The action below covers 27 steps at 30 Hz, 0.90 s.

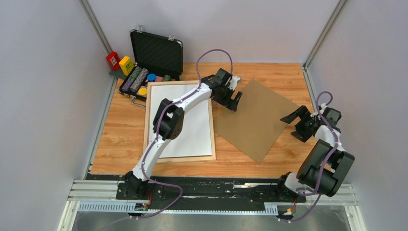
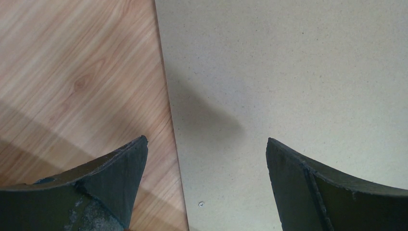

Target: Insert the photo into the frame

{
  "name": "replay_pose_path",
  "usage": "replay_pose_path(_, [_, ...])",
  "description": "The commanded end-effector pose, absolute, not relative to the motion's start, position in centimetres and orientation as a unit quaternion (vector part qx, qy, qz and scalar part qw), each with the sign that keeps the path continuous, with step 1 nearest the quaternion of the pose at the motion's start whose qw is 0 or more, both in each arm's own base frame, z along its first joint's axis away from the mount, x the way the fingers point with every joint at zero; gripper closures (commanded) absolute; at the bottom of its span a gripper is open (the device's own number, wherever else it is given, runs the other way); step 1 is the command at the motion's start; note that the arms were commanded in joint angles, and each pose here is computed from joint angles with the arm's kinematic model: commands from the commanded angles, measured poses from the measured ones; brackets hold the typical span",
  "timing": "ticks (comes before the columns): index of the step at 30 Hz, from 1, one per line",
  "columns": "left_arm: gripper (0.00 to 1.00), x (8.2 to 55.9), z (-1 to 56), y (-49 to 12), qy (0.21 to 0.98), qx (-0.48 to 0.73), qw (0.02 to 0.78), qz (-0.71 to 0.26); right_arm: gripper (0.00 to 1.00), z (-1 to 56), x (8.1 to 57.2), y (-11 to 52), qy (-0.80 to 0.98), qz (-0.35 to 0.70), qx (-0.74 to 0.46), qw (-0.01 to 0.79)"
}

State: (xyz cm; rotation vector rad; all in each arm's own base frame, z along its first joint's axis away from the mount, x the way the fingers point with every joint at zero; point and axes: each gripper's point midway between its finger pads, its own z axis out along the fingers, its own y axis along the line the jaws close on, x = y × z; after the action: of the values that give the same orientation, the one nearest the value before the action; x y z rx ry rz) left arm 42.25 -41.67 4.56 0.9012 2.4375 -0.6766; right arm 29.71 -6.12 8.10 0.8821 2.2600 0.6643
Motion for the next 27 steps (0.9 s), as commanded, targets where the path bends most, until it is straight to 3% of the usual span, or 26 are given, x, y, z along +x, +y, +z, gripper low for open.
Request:
replay_pose_path(1, [0.0,42.0,3.9,-42.1,0.888,0.313,0.218,-0.256,0.01,7.8,30.8,-6.3,0.847,0.27,0.335,0.312])
replay_pose_path(27, [0.01,34.6,1.9,-43.0,0.891,0.237,0.095,-0.374,0.09,3.1,32.9,-5.4,0.841,0.366,0.343,0.205])
